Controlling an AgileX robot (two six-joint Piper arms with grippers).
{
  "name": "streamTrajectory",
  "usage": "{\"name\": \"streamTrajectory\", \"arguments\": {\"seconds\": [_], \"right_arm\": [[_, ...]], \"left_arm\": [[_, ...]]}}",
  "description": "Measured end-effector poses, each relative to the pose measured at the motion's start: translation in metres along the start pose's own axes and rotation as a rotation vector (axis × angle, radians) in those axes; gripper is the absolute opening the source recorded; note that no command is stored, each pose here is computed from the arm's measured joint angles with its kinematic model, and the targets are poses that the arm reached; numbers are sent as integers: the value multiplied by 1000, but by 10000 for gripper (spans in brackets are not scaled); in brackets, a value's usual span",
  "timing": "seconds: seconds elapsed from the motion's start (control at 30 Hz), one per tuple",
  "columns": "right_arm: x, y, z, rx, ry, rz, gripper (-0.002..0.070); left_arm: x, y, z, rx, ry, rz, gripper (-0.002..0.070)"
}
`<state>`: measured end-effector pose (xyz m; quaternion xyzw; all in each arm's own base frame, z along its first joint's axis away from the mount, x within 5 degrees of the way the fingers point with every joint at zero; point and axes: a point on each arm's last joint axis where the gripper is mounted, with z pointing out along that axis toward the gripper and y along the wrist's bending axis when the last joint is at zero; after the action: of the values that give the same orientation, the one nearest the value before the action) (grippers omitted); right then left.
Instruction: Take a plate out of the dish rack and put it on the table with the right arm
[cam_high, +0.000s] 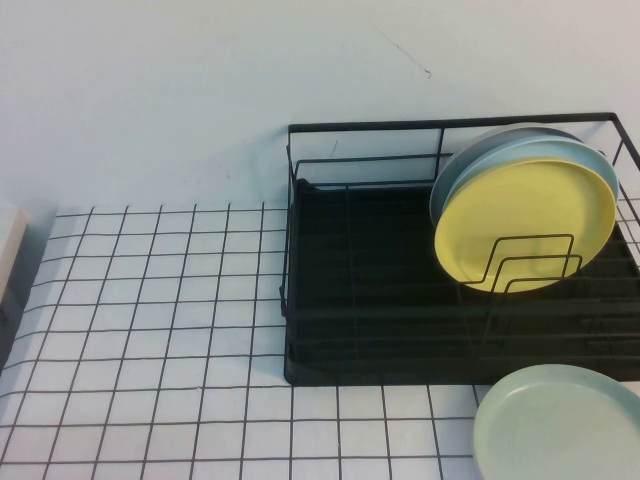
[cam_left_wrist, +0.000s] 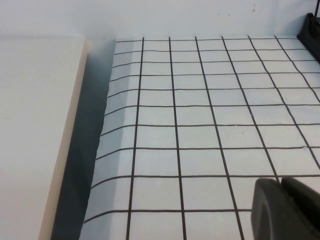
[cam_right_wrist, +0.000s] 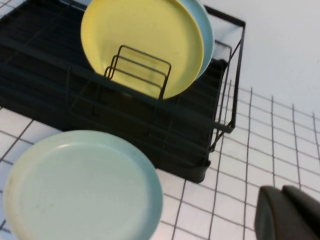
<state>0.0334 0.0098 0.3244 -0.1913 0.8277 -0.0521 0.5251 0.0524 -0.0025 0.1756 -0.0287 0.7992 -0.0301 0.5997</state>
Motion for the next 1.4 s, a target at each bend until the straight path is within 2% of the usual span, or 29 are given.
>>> {"name": "streamTrajectory", "arguments": {"seconds": [0.4,0.53,0.63,0.8,0.93,1.13,1.4], "right_arm": [[20,9,9,-79,149,11,-2],[19,3,11,-16,121,11,-2],[20,-2,19,71,42,70,-2],[43,-1,35,206,-115,158,-2],[76,10,53,215,-168,179,-2],[120,25,76,186,-95,200,-2],[129,29,83,174,-79,216,-2]], "left_arm": [[0,0,0,0,0,0,-3],[0,0,0,0,0,0,-3],[0,0,0,0,0,0,-3],[0,0,0,0,0,0,-3],[0,0,0,0,0,0,-3],[0,0,0,0,0,0,-3],[0,0,0,0,0,0,-3]]}}
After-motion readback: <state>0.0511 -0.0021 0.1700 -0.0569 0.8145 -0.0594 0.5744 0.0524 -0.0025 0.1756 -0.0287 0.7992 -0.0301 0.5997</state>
